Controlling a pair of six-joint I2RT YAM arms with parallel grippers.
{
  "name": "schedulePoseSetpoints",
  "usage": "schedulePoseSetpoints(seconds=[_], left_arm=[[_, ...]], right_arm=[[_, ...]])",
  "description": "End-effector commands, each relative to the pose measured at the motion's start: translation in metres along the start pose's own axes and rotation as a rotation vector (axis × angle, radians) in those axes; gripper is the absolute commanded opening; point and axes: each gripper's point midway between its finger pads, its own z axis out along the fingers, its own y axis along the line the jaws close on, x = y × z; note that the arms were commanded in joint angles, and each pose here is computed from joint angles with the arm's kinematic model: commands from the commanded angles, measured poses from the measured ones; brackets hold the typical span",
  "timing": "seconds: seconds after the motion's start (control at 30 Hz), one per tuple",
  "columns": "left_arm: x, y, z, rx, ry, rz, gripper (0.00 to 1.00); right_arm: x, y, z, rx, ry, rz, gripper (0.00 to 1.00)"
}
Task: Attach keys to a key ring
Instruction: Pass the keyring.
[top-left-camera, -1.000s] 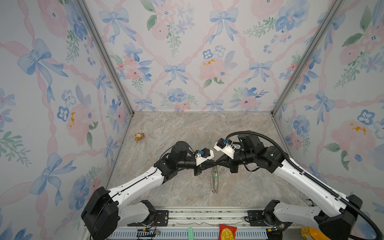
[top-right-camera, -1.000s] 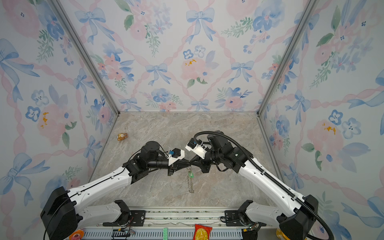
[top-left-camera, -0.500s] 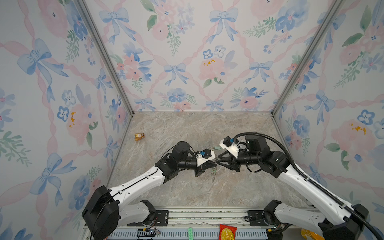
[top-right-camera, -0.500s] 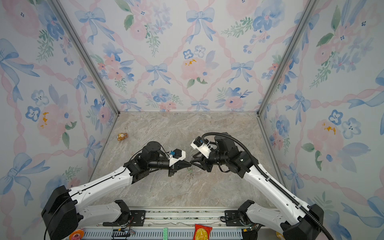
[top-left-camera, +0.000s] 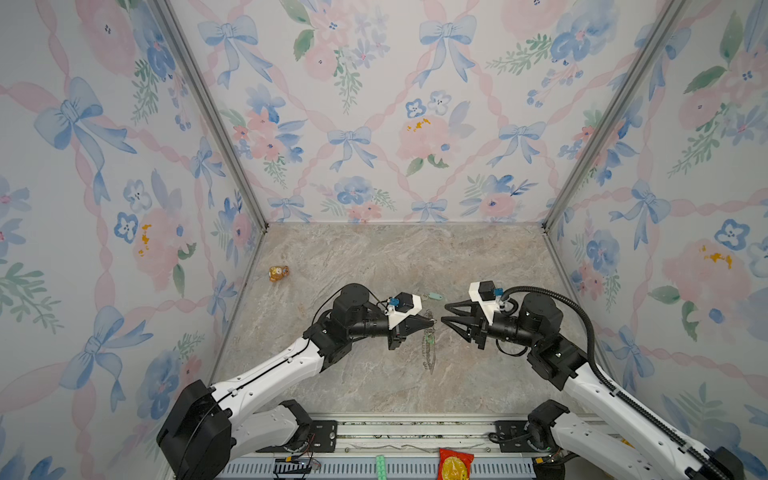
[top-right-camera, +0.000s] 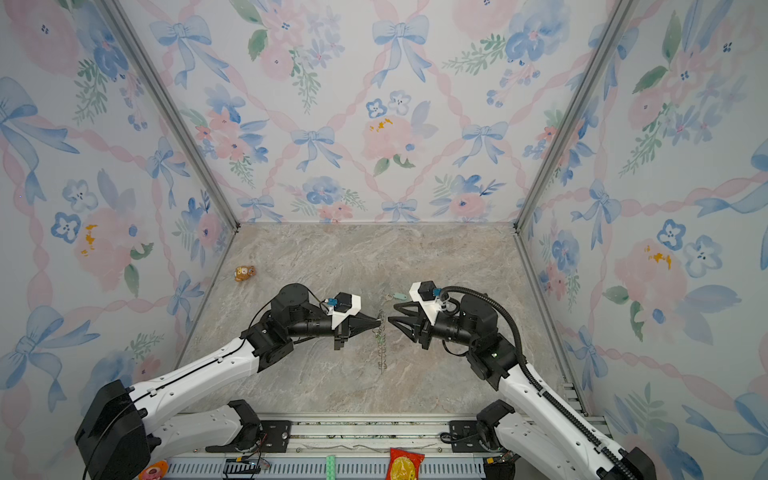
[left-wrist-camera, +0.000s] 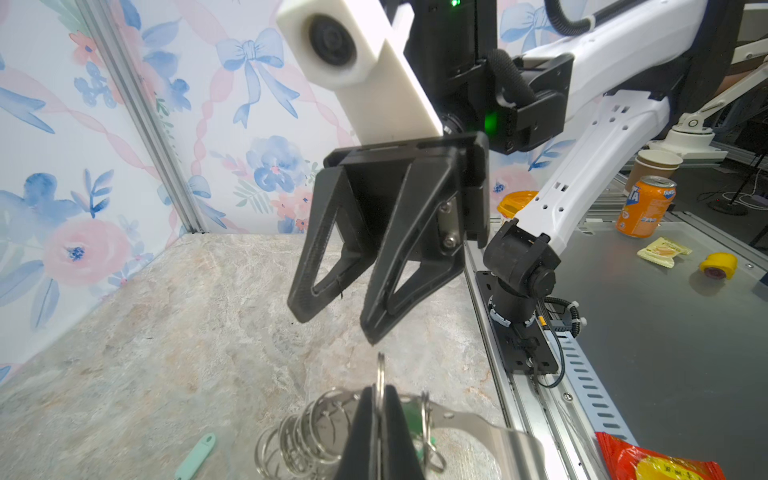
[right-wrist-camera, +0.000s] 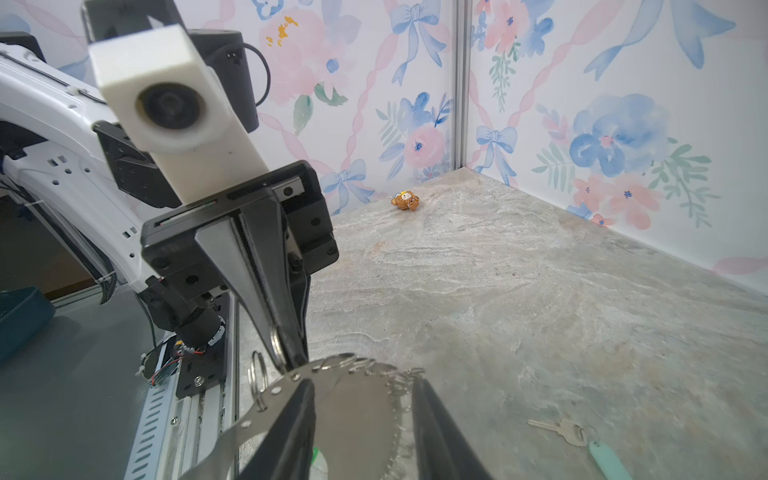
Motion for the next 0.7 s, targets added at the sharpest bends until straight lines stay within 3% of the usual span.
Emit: schedulePoseSetpoints(seconds=[0.0,0.67], left_arm=[[-0.021,-0.008,-0.007,0.035,-0.078,0.027,0.00],[-0.023,-0.015,-0.007,0.099,-0.094,0.010,0.00]], right_arm=[[-0.012,0.019,0.000,-0.083,-0.062,-0.061,0.36],[-0.009,0.054,0.004,-0.243,-0.038,-0.081,0.23]])
